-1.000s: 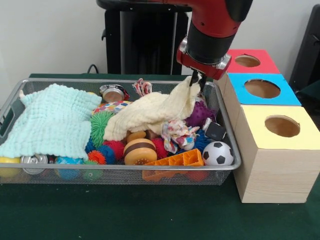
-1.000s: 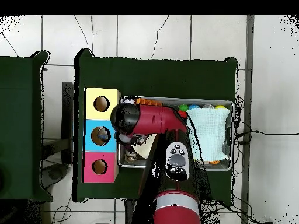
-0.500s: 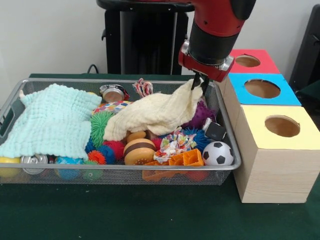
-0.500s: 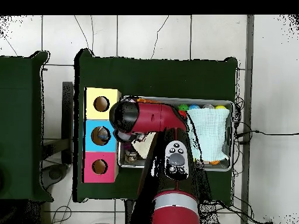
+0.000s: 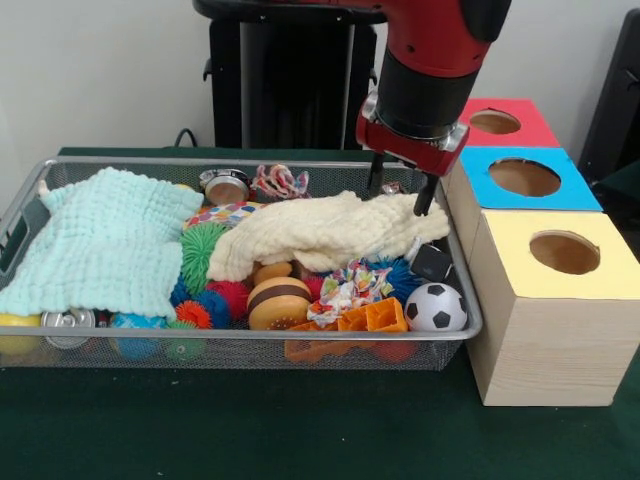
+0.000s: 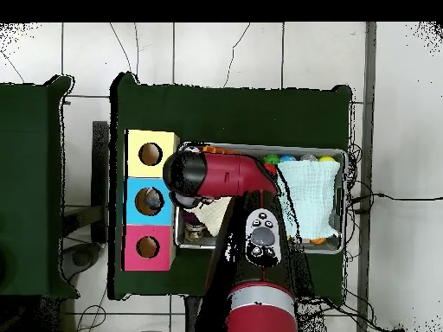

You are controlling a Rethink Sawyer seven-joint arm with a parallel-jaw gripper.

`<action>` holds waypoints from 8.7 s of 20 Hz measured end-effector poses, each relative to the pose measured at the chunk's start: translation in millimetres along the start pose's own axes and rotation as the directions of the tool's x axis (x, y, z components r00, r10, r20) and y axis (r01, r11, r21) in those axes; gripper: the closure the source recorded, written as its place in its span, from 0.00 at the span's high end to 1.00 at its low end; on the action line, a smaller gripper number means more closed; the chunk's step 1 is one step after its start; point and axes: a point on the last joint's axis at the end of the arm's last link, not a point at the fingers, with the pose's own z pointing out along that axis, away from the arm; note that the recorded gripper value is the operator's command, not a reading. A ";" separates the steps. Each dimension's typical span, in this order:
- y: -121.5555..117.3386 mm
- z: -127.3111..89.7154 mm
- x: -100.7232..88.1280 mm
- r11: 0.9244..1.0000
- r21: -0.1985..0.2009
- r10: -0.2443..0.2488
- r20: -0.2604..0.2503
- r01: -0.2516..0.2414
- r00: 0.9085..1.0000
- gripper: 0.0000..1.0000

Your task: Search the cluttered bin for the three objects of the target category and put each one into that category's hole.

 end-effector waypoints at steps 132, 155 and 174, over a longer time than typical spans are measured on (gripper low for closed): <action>-272.9 32.7 -128.1 0.996 -0.074 -0.064 -0.188 0.051 0.980 1.00; -266.7 78.1 -127.0 0.989 -0.012 -0.149 -0.087 0.149 0.985 1.00; -220.6 101.6 -93.8 0.972 -0.036 -0.235 -0.036 0.234 0.971 1.00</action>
